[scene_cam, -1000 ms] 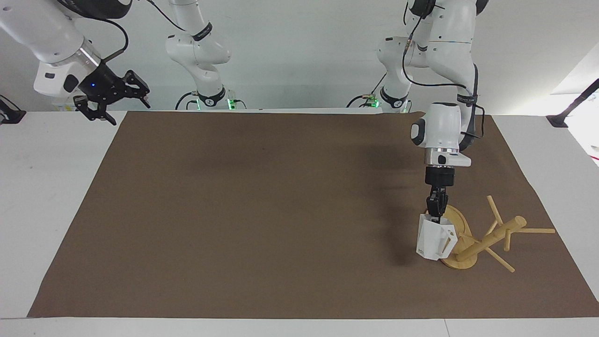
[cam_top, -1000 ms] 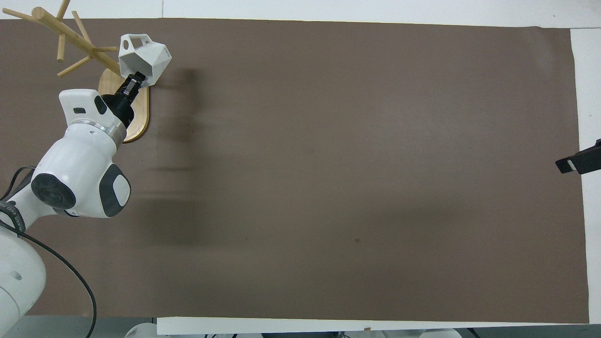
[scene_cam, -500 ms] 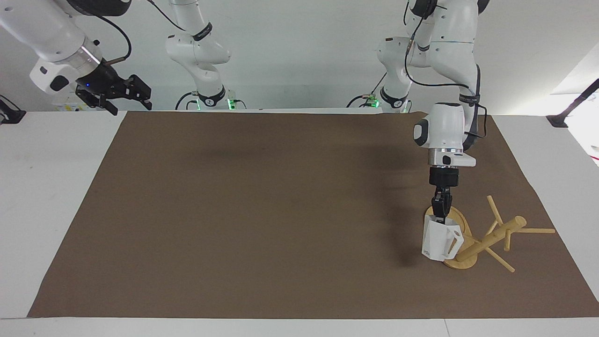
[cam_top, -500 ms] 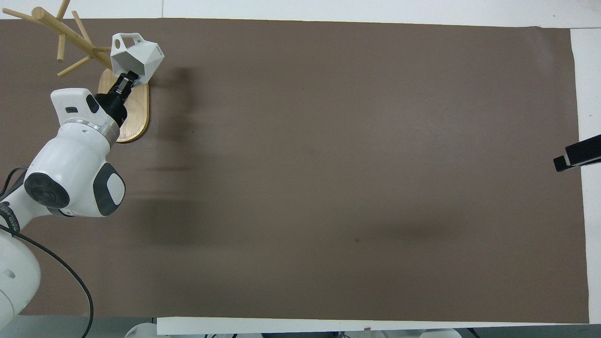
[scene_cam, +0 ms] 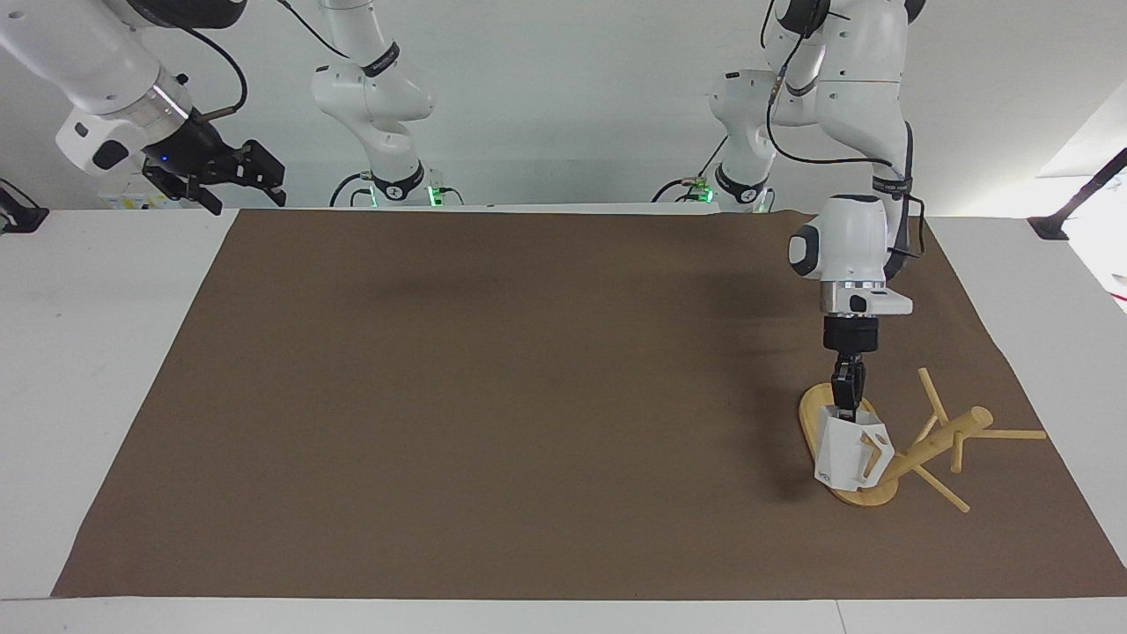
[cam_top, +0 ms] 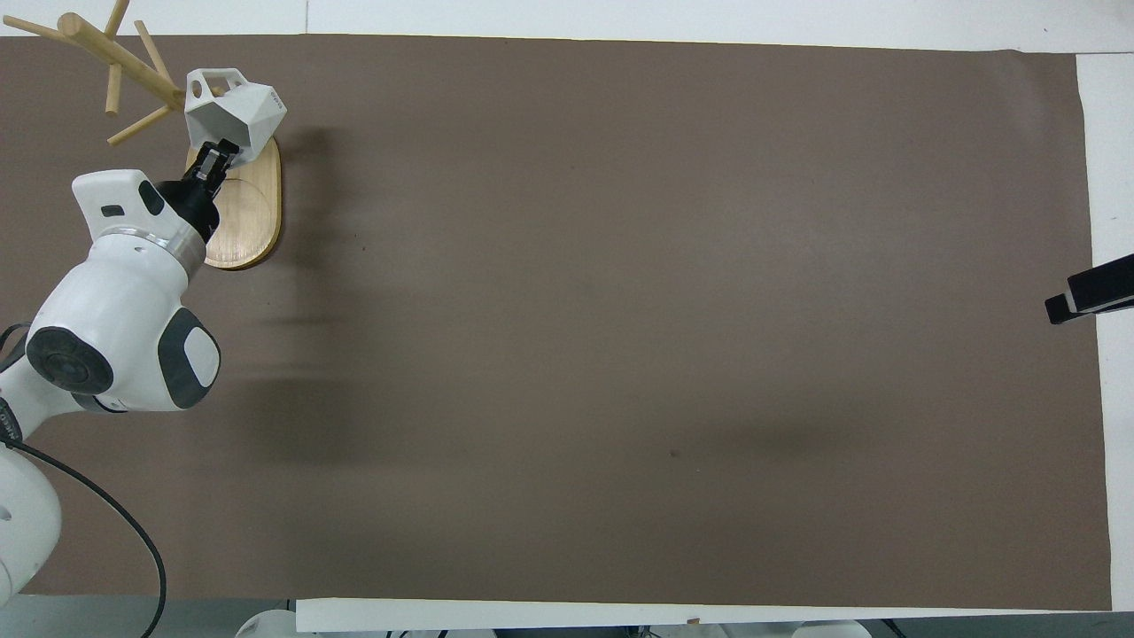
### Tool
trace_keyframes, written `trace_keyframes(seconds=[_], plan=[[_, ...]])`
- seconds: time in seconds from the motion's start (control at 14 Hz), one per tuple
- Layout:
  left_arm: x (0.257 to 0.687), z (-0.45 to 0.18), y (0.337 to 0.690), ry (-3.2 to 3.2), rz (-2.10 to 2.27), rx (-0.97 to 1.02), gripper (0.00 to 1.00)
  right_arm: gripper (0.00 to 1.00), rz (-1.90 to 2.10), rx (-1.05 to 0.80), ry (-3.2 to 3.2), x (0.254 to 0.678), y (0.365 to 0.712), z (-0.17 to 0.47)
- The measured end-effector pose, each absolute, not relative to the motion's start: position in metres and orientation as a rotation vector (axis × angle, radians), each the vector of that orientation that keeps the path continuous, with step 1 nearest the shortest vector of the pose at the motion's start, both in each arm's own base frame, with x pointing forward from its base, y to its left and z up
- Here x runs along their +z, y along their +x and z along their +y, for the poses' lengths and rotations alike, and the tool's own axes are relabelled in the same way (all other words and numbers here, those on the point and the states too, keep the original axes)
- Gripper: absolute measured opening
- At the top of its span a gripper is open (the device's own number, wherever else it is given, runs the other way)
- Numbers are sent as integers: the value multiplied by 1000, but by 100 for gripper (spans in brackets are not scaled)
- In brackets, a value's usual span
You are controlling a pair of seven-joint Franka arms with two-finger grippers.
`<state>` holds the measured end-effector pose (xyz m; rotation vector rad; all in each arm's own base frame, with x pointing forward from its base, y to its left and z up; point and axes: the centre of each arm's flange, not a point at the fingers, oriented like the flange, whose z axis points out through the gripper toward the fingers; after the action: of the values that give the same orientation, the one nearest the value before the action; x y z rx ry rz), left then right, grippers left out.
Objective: Hang cup on rack
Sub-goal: 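Lower the cup handle onto a rack peg with the left gripper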
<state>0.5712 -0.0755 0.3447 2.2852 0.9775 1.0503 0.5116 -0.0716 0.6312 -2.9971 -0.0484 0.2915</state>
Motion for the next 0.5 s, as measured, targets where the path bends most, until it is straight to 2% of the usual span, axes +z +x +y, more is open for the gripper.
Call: trace_keyframes(seconds=[0.14, 0.29, 0.5], plan=[[343, -70, 573, 2301, 1011, 1022, 29, 100, -32, 292, -2998, 631, 511, -73], [344, -67, 576, 2332, 1037, 978, 54, 100, 7, 295, -3001, 631, 511, -75], [381, -65, 580, 2404, 1079, 874, 91, 100, 86, 298, -3005, 630, 511, -78]])
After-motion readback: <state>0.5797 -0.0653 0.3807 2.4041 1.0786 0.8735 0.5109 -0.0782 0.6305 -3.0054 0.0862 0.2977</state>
